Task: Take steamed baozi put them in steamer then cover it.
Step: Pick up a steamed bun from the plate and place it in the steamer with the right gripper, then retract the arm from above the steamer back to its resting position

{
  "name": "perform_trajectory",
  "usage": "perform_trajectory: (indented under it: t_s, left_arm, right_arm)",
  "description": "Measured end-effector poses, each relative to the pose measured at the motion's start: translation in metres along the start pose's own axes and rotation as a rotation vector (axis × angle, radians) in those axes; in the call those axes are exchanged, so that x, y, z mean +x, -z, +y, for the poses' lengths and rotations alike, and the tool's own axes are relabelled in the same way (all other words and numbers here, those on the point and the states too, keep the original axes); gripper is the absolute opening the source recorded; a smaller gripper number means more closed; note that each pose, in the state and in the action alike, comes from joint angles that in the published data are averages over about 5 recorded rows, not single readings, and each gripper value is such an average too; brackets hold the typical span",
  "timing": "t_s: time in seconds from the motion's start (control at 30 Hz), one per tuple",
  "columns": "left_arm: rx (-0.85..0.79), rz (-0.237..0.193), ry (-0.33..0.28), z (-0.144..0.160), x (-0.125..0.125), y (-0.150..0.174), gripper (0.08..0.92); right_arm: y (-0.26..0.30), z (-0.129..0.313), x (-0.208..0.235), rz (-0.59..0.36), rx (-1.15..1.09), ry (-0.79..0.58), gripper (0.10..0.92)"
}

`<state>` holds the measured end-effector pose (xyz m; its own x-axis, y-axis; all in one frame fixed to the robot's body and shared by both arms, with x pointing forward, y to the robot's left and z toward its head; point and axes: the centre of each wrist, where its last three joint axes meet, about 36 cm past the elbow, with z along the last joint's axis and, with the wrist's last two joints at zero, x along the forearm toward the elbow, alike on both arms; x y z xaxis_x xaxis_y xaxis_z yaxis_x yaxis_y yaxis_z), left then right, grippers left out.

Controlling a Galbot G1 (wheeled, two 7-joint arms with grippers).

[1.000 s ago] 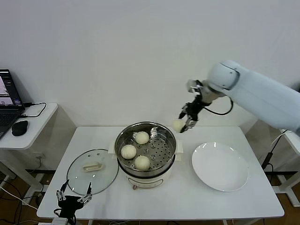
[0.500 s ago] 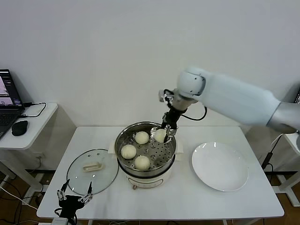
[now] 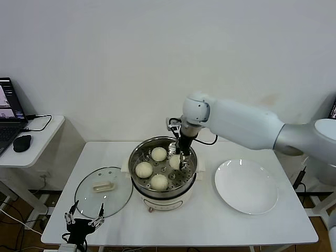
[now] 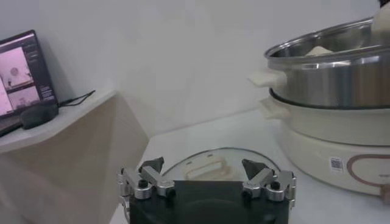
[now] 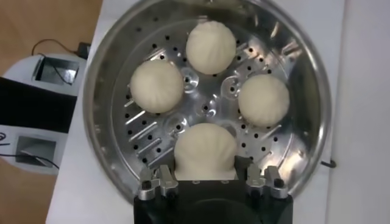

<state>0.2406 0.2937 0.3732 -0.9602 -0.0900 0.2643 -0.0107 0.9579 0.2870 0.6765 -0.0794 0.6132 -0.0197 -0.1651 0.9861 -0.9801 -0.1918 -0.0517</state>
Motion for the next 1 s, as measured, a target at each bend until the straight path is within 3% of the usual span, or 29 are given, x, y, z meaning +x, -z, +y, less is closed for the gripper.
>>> perform_trajectory:
  t_s: [0.3,0.5,0.63,0.8,1.0]
  left_arm:
    - [0.004,0.002,-0.002,-0.001,-0.001,-0.001,0.823]
    - [0.005,0.004,-0.003,-0.001,-0.001,-0.001,0.823]
    - [0.006,0.006,-0.009,-0.001,-0.001,0.001,0.823]
    - [0.018,0.0,-0.011,-0.001,-0.001,0.005,0.823]
    - [0.033,-0.008,0.004,0.001,-0.002,0.005,0.823]
  right_arm:
    - [0.004,-0.001,-0.017,0.012,-0.005,-0.023,0.627]
    - [0.0,0.001,-0.01,0.0,-0.013,-0.036,0.779]
    - [-0.008,0.002,0.004,-0.028,-0.028,-0.044,0.818]
    - [-0.029,0.007,0.026,-0.104,-0.063,-0.079,0.823]
    - [-0.07,0.016,0.056,-0.285,-0.1,-0.203,0.823]
